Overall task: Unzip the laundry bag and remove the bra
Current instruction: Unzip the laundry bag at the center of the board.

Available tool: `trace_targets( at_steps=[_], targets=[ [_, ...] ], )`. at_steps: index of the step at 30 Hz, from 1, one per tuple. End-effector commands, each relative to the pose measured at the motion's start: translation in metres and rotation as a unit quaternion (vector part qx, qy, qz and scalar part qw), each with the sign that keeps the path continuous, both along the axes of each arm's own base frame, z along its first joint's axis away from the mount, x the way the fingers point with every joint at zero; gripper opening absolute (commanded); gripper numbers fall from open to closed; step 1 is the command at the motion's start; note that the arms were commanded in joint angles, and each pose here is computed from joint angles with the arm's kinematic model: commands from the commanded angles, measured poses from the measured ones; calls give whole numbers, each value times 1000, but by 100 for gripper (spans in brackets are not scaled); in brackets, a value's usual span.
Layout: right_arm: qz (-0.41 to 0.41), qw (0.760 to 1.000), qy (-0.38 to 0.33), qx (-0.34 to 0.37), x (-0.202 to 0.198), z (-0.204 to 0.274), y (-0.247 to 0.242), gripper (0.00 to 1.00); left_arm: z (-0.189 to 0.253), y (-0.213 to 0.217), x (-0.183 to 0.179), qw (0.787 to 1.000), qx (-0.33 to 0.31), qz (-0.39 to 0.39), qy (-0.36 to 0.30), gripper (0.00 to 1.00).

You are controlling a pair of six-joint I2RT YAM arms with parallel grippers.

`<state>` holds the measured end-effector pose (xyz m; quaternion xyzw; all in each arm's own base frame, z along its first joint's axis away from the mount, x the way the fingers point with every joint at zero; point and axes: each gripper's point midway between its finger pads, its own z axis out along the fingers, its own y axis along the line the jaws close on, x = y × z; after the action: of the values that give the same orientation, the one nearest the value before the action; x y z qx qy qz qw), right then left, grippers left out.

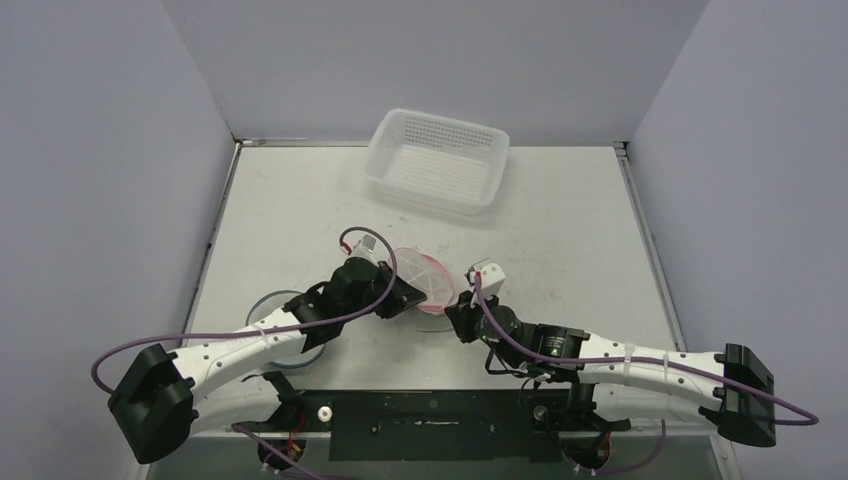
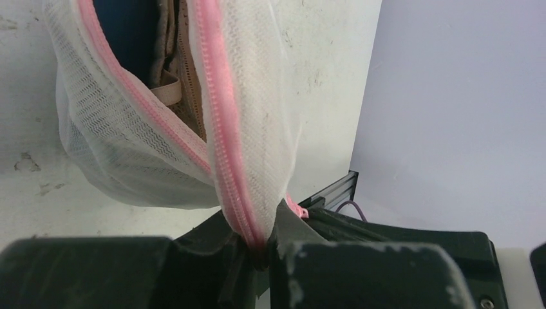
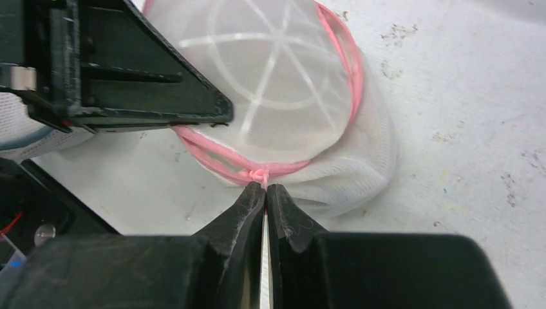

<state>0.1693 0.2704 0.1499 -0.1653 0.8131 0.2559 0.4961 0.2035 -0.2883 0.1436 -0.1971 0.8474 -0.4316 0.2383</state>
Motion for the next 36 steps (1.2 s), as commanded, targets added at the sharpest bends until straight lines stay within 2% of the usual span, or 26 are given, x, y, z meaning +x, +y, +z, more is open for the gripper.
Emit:
trace_targets(
  at_steps=[1,9,14,17,19,31,32,33,36],
  targets=[
    [-49,998,8,-31,11,-15,-26,5,21,-6,15,999,-13,-17,-48,6],
    [-32,999,3,0,2,-4,-34,5,42,-32,19,988,-45,-116,-87,11],
    [-4,999,-9,36,-10,15,-28,5,65,-62,21,965,-86,-220,-118,11],
    [5,999,-14,45,-15,23,-22,5,65,-73,27,957,-92,-248,-120,12],
    [6,999,-15,42,-16,23,-17,5,57,-75,32,958,-86,-250,-113,16],
    [-1,1000,-8,26,-11,8,-4,5,24,-27,22,981,-18,-175,-78,96],
    [-2,1000,-8,25,-11,8,-5,5,24,-23,21,982,-14,-170,-80,100],
    [-3,1000,-8,25,-11,8,-5,5,24,-20,18,982,-12,-169,-80,97],
    [-3,1000,-6,23,-11,6,-6,5,27,-18,12,983,-20,-161,-85,96]
  ],
)
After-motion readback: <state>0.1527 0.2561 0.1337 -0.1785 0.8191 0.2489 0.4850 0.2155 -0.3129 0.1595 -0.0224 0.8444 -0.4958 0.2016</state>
